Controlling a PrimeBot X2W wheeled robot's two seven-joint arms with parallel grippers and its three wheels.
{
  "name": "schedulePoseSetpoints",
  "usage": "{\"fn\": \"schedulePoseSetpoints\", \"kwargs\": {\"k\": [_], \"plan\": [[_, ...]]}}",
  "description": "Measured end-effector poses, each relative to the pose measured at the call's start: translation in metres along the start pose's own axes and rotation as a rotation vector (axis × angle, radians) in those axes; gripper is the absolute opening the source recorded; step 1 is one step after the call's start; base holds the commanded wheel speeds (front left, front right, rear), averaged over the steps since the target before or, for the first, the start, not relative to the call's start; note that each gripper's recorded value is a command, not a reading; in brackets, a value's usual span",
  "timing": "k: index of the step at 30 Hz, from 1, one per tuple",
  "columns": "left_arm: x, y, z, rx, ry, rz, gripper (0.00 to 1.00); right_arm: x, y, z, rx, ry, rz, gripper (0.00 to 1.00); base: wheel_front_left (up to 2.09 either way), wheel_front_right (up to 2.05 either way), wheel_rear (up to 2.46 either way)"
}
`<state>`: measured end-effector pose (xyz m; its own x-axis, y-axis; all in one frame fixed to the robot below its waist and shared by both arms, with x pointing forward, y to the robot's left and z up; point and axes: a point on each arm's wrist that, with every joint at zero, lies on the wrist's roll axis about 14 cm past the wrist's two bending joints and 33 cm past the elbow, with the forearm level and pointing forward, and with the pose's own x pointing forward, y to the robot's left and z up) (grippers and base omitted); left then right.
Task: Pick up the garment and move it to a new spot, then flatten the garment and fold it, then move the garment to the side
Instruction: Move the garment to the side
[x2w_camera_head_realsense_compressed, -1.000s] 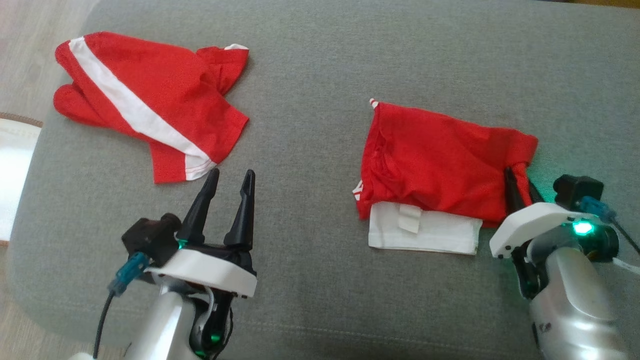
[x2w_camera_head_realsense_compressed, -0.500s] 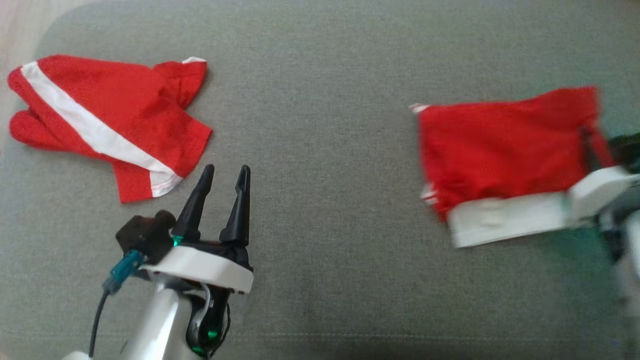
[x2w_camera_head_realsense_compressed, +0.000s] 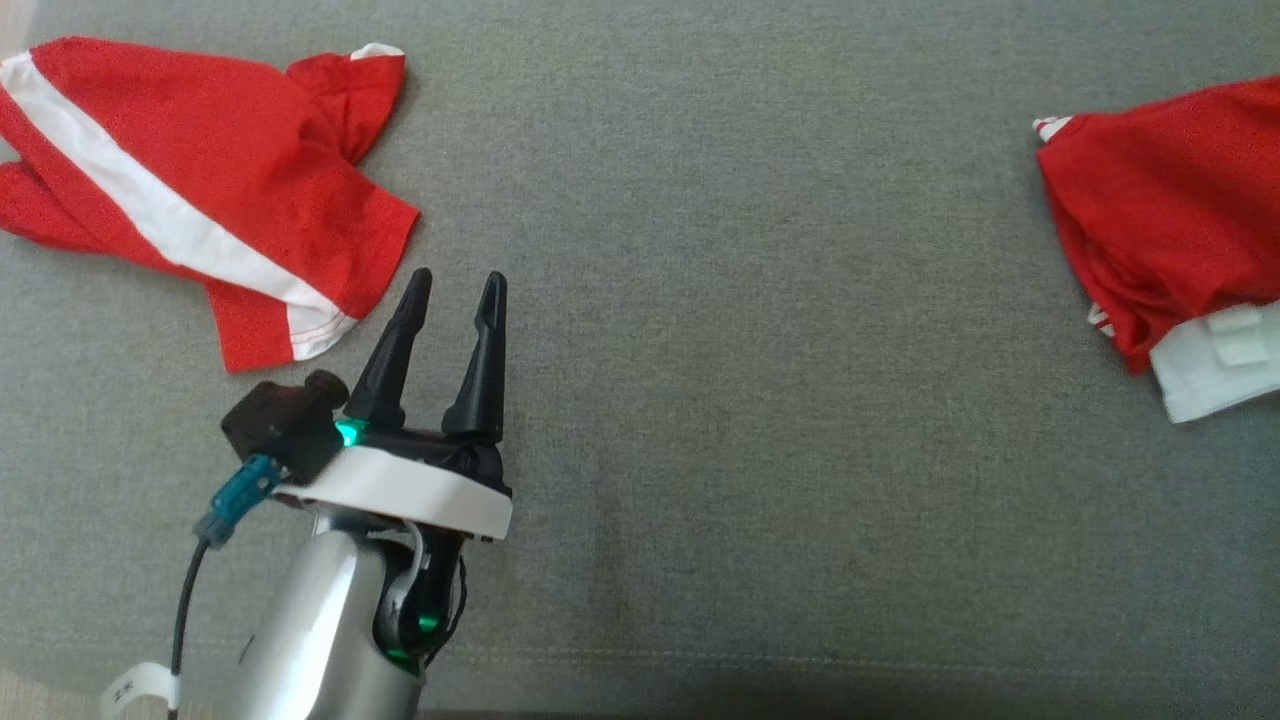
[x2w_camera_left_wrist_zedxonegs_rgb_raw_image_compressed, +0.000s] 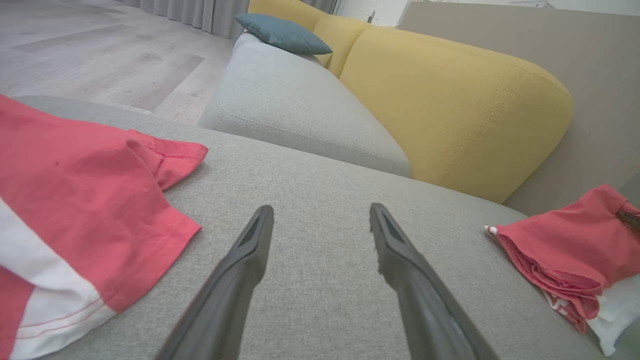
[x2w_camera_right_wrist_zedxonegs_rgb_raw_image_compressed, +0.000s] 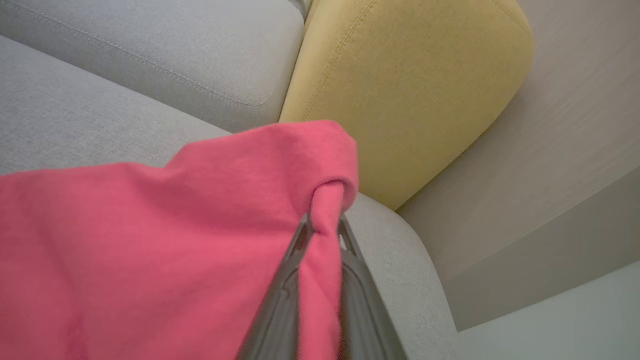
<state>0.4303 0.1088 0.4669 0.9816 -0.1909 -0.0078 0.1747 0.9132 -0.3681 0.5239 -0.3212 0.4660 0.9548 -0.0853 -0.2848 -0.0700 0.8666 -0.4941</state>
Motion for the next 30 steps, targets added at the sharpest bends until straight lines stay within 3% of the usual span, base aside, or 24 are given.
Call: {"fn": "schedulePoseSetpoints", "kwargs": {"k": [5, 11, 17, 18, 20, 30], "plan": [[0.001, 0.004, -0.004, -0.001, 0.011, 0.009, 1.00, 0.005, -0.003, 0.009, -0.001, -0.035, -0.010, 0.00, 0.00, 0.00, 0.00], [0.008, 0.001, -0.003, -0.001, 0.003, -0.006, 1.00, 0.000, -0.029, 0.019, 0.051, -0.067, -0.101, 0.00, 0.00, 0.00, 0.00], [0.010, -0.007, -0.003, -0.008, 0.004, -0.028, 1.00, -0.008, -0.017, 0.004, 0.099, -0.027, -0.093, 0.00, 0.00, 0.00, 0.00], [0.010, -0.007, -0.003, -0.008, 0.004, -0.028, 1.00, -0.009, -0.018, 0.005, 0.114, -0.032, -0.098, 0.10, 0.00, 0.00, 0.00], [0.010, -0.008, -0.002, -0.007, 0.001, -0.029, 1.00, -0.010, -0.018, 0.009, 0.125, -0.044, -0.101, 1.00, 0.00, 0.00, 0.00], [0.000, -0.013, 0.011, 0.005, -0.025, -0.034, 1.00, -0.022, -0.004, 0.047, 0.190, -0.152, -0.086, 1.00, 0.00, 0.00, 0.00]]}}
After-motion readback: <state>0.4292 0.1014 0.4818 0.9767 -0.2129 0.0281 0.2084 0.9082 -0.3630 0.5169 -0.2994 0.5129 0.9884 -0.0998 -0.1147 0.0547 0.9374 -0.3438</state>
